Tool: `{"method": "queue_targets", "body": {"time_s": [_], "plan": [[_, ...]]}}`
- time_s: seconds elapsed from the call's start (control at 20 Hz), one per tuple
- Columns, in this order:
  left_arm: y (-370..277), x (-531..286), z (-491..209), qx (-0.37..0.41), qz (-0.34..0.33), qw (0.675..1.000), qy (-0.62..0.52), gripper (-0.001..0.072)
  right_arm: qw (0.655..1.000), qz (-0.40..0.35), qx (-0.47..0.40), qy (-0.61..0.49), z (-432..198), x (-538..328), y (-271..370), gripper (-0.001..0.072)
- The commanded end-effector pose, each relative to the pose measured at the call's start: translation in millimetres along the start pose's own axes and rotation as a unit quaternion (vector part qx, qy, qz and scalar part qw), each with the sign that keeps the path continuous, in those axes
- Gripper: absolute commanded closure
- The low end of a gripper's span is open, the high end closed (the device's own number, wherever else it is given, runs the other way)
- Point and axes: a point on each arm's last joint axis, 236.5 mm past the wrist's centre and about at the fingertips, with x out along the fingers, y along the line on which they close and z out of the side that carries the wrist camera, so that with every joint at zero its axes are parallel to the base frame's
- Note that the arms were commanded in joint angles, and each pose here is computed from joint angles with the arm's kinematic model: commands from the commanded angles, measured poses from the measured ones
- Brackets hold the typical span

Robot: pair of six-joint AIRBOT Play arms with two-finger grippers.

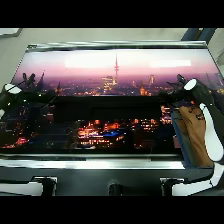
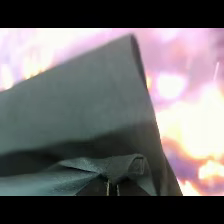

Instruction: Fold the shirts.

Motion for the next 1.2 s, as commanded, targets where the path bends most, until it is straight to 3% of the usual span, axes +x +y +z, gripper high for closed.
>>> {"method": "queue_targets", "body": {"time_s": [0.0,0.2,0.25,0.3,0.35,0.4,0.65,1.15], "plan": [[11.1,28.1,12.1,-0.018,0.001,1.000,0.020,0.0678,0.999,0.019,0.030,-0.007,14.2,26.3,5.0,0.0664],[22.6,47.7,-7.0,-0.033,0.001,0.997,0.064,0.0648,0.998,0.014,0.041,0.042,-7.1,47.8,-4.7,0.0634],[22.2,48.2,-9.2,-0.035,-0.001,0.997,0.069,0.0516,0.998,0.018,0.033,0.041,-6.8,46.7,-2.6,0.0498],[21.1,45.2,-9.1,-0.033,-0.002,0.997,0.070,0.0348,0.999,0.028,0.018,0.040,-6.0,42.0,2.1,0.0318],[19.3,39.7,-7.5,-0.031,-0.004,0.997,0.072,0.0226,0.999,0.032,-0.004,0.034,-3.1,32.1,5.2,0.0141],[16.6,31.7,-4.9,-0.027,-0.008,0.997,0.073,0.0217,0.999,0.035,-0.023,0.028,1.3,17.9,7.0,0.0062],[-13.5,-13.1,1.3,0.008,-0.023,0.998,0.064,0.0219,0.999,0.029,-0.021,-0.005,24.1,-25.0,-24.6,0.0053],[-91.5,-81.6,0.7,0.095,-0.042,0.995,-0.009,0.0218,0.992,0.058,0.041,0.103,-17.5,37.8,-40.5,0.0035]]}}
